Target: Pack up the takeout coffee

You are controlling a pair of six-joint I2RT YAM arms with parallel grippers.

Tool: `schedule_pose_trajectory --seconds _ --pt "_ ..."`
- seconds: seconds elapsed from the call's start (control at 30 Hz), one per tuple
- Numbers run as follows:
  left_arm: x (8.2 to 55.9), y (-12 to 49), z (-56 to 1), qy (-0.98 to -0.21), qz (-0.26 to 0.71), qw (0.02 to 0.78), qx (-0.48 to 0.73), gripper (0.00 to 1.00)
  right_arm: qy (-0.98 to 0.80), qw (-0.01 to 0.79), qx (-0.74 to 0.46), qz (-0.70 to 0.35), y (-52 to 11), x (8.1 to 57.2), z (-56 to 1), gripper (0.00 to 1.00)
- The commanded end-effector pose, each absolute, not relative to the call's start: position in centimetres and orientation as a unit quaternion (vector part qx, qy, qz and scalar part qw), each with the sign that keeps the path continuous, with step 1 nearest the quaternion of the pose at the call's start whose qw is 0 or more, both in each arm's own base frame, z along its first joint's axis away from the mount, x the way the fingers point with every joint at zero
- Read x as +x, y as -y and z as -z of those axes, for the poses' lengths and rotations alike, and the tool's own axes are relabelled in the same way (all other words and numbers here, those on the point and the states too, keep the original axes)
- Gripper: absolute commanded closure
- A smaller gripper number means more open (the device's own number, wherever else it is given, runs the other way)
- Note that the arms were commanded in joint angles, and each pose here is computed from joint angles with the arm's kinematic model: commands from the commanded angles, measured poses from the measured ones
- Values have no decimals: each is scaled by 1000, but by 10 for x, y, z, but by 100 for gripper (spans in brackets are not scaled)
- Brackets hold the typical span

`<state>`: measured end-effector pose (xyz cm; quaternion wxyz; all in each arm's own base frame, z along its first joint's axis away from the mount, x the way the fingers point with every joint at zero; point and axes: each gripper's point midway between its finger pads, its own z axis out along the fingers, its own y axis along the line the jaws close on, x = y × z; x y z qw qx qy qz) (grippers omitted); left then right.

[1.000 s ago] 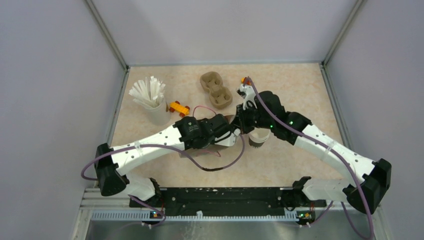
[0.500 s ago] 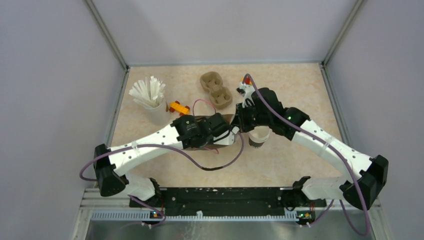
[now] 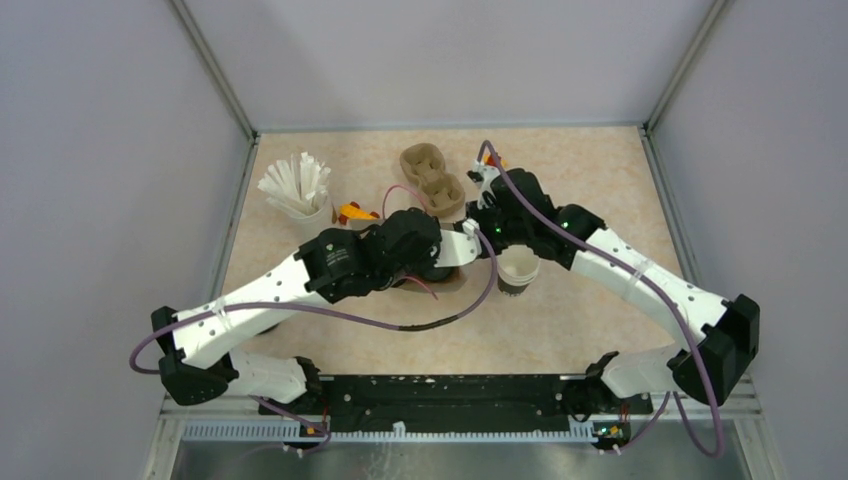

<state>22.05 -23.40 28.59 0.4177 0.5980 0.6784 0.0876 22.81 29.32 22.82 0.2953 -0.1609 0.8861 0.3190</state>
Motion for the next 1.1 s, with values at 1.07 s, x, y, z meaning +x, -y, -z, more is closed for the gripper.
schedule_pose_trajectory --seconds 1.07 --pt "298 238 -440 -739 100 606 277 39 -948 214 -61 -226 -265 241 -247 95"
